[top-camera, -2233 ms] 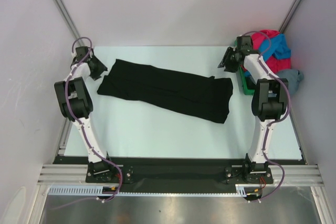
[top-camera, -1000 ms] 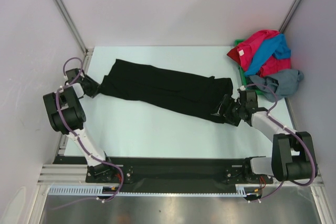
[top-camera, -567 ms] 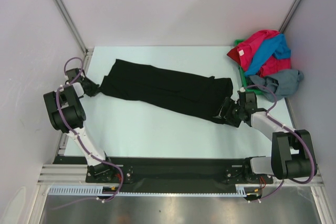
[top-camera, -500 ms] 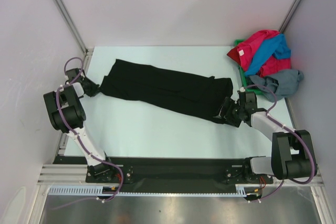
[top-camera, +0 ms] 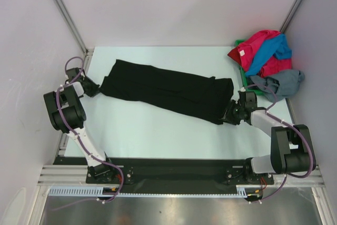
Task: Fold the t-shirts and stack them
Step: Fold the tshirt
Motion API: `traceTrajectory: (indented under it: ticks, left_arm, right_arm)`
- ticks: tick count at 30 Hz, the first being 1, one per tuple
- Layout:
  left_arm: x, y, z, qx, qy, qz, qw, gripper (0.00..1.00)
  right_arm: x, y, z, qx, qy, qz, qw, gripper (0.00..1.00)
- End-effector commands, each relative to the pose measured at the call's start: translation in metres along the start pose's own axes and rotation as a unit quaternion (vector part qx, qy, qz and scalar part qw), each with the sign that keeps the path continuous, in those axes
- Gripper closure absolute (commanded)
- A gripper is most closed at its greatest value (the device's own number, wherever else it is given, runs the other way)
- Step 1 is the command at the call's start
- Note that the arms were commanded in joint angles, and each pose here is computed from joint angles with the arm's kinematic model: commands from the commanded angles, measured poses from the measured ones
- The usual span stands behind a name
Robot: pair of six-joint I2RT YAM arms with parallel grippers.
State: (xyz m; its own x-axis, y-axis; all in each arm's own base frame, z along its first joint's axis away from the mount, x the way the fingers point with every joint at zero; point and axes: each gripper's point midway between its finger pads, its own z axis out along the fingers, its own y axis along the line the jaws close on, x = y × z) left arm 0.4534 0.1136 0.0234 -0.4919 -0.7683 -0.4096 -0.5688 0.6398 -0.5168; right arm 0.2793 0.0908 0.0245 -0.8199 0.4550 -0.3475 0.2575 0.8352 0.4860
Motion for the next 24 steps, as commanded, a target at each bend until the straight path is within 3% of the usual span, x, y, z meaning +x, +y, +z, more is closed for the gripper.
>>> traceTrajectory:
  ticks: [1,3,4,9,18,20,21,22,24]
  left_arm:
    - [-0.010,-0.001,-0.001,-0.005,-0.007,0.023,1.000,1.00]
    - [-0.014,0.002,-0.002,-0.015,-0.011,0.030,0.999,1.00]
    - [-0.016,0.003,-0.003,-0.021,-0.013,0.036,0.999,1.00]
    - [-0.029,0.009,-0.013,-0.049,-0.026,0.059,0.997,1.00]
    - [-0.008,0.022,-0.009,-0.064,0.002,0.046,0.997,1.00]
    - [-0.005,0.026,-0.014,-0.071,0.003,0.034,0.997,0.89]
    - [-0.005,0.027,-0.016,-0.073,0.000,0.024,0.997,0.67]
    - [-0.006,0.027,-0.020,-0.073,-0.004,0.017,0.997,0.62]
    - [-0.012,0.025,-0.037,-0.076,-0.029,0.011,0.997,0.53]
  right_arm:
    - [-0.011,-0.003,0.003,0.014,-0.013,-0.005,1.000,0.75]
    - [-0.014,-0.016,-0.001,0.050,-0.016,-0.003,0.999,0.95]
    - [-0.019,-0.016,-0.005,0.060,-0.023,-0.006,0.998,1.00]
    - [-0.020,-0.039,-0.028,0.125,-0.025,-0.005,0.992,1.00]
    - [-0.011,-0.035,-0.014,0.097,0.009,-0.009,0.995,1.00]
    - [-0.011,-0.033,-0.014,0.093,0.009,-0.007,0.996,0.94]
    - [-0.013,-0.033,-0.015,0.095,0.006,-0.007,0.995,0.89]
    - [-0.013,-0.034,-0.018,0.102,0.007,-0.007,0.995,0.76]
    - [-0.020,-0.038,-0.024,0.121,-0.005,-0.015,0.993,0.65]
